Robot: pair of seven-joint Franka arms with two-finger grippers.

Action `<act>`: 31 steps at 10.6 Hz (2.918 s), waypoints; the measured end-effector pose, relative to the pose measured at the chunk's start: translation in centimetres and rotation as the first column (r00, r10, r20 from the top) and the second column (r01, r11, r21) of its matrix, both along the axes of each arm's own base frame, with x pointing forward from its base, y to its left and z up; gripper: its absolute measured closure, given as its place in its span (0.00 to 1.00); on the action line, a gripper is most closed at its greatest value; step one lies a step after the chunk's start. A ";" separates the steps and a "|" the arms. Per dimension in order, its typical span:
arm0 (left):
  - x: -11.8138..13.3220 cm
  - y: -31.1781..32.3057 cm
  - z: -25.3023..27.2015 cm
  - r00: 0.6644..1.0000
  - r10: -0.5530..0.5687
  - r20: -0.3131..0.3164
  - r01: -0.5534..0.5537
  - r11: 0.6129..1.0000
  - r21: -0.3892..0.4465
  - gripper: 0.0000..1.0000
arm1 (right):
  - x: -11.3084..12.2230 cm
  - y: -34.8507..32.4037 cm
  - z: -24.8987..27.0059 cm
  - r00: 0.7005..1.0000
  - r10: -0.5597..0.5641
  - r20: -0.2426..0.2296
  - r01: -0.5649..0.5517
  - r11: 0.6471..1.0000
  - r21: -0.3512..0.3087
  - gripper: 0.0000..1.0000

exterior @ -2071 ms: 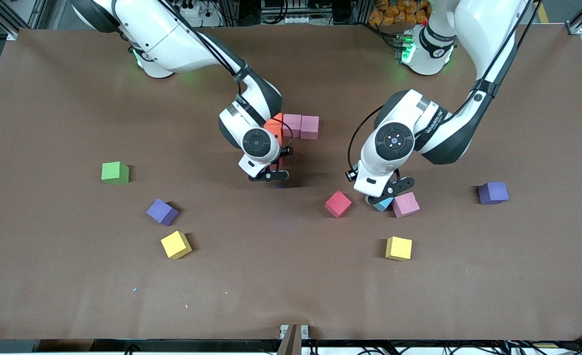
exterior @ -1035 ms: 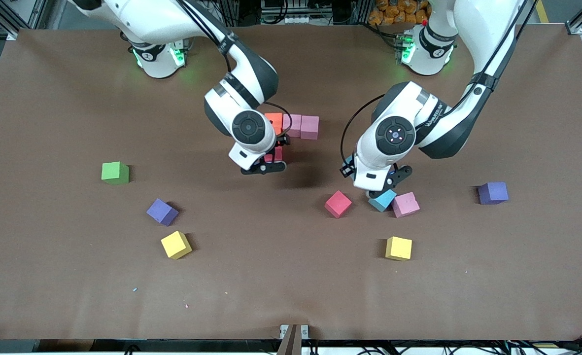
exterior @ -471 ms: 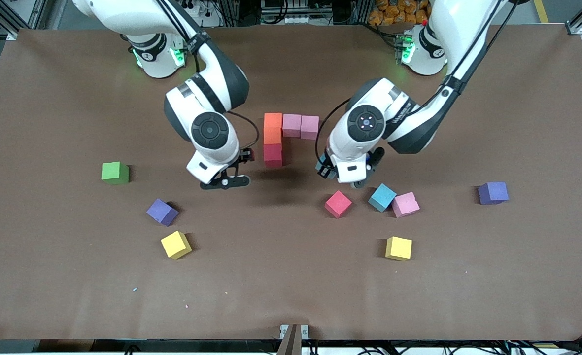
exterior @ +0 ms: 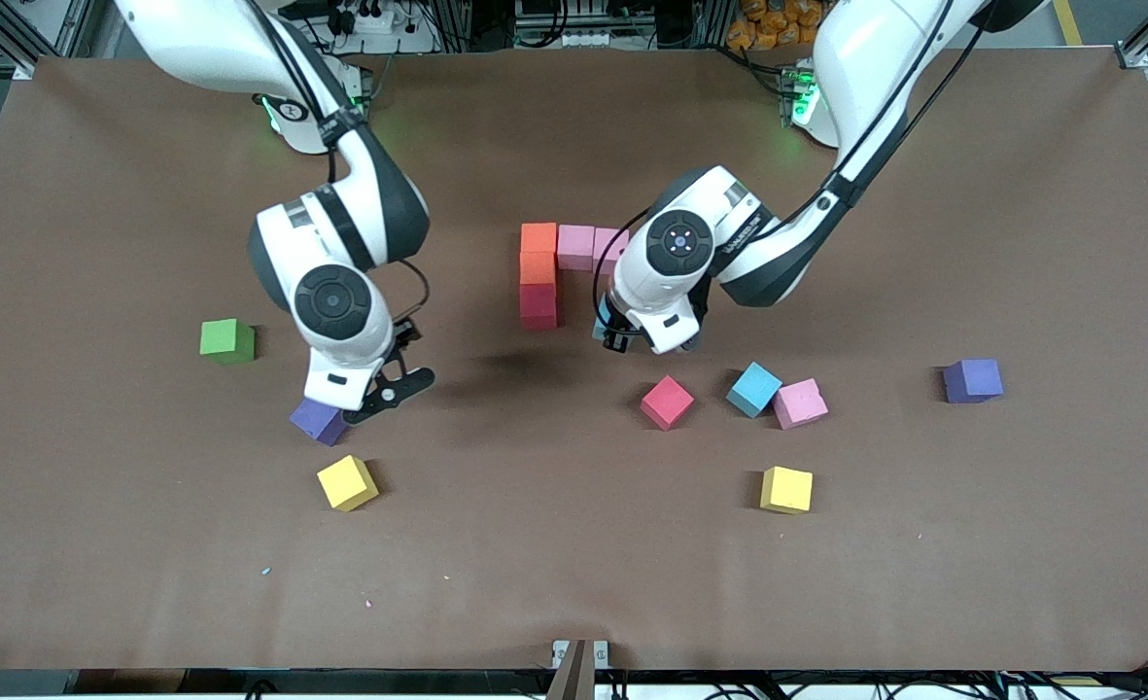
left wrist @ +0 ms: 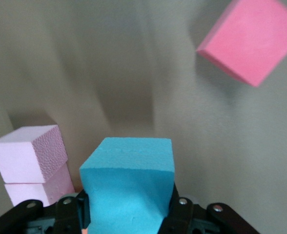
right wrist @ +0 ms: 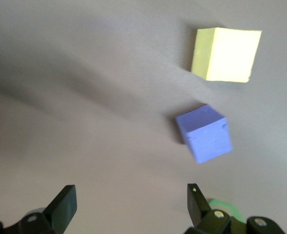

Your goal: Arrange 11 blocks into digit 3

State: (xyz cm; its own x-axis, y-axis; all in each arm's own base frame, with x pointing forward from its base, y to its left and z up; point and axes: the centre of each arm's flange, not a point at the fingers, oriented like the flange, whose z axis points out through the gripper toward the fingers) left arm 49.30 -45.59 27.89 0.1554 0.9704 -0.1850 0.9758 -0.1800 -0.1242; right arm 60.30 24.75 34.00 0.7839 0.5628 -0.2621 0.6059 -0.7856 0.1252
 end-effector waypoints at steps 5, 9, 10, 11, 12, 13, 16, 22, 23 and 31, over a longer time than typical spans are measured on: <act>-3.5 -2.4 -4.1 0.984 0.177 0.005 -0.177 0.982 0.066 0.45 | 3.1 -6.1 -3.3 0.973 0.228 0.033 -0.229 0.973 0.020 0.00; -4.6 -3.4 -6.0 0.971 0.238 0.005 -0.238 0.968 0.080 0.45 | 3.1 -8.4 -8.2 0.965 0.258 0.053 -0.260 0.965 0.028 0.00; -4.8 -3.6 -6.3 0.971 0.237 0.004 -0.237 0.968 0.077 0.45 | 3.0 -8.6 -8.6 0.965 0.258 0.050 -0.259 0.965 0.028 0.00; -5.0 -3.9 -6.5 0.972 0.235 0.005 -0.234 0.969 0.072 0.45 | 2.9 -8.9 -9.2 0.965 0.256 0.055 -0.258 0.966 0.029 0.00; -5.2 -4.1 -6.9 0.974 0.228 0.007 -0.228 0.971 0.073 0.45 | 2.7 -9.4 -10.0 0.965 0.255 0.066 -0.258 0.966 0.033 0.00; -5.5 -4.3 -7.3 0.975 0.223 0.016 -0.223 0.972 0.078 0.45 | 2.4 -9.9 -10.9 0.963 0.259 0.070 -0.262 0.964 0.036 0.00; -6.2 -4.9 -8.2 0.974 0.220 0.049 -0.224 0.971 0.088 0.45 | 1.7 -11.7 -12.7 0.963 0.267 0.031 -0.269 0.954 0.133 0.00; -6.8 -5.6 -8.4 0.975 0.215 0.054 -0.219 0.973 0.076 0.45 | 1.5 -12.2 -13.5 0.959 0.281 0.019 -0.280 0.945 0.168 0.13; -6.8 -5.7 -8.4 0.975 0.216 0.055 -0.220 0.973 0.074 0.45 | 1.5 -12.2 -13.6 0.959 0.281 0.018 -0.280 0.945 0.168 0.29; -6.7 -6.5 -8.4 0.976 0.211 0.059 -0.215 0.975 0.062 0.45 | 1.4 -10.7 -11.7 0.988 0.154 -0.003 -0.151 0.973 0.174 0.47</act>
